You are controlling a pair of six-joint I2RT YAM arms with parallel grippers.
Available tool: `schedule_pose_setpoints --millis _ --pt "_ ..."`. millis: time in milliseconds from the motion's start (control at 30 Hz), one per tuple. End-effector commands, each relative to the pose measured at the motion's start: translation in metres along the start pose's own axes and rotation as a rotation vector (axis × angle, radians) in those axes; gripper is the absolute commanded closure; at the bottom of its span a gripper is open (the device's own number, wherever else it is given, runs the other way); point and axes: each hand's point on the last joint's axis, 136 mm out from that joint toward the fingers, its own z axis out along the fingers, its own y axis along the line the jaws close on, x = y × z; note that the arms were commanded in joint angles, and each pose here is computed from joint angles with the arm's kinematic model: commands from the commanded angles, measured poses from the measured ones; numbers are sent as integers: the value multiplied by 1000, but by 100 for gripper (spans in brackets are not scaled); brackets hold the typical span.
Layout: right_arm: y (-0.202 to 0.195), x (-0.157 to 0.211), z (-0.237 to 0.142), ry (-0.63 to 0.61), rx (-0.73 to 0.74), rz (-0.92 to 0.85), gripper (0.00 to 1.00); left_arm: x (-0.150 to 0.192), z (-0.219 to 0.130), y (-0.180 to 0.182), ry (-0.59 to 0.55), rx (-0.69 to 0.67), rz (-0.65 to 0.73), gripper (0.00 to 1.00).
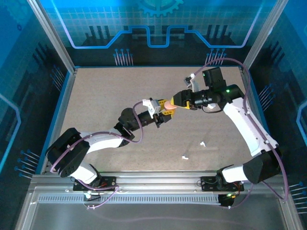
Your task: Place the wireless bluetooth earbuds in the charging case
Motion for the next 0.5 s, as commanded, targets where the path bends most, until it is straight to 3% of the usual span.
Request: schedule_pose_setpoints --millis 0,233,467 --pt "25 4 -5 28 -198 22 37 -40 0 0 -109 12 9 66" --pt "20 6 6 60 -269 71 41 -43 1 -7 -112 58 2 66" --pt "10 -1 9 46 -256 104 64 -42 2 -9 -103 86 -10 65"
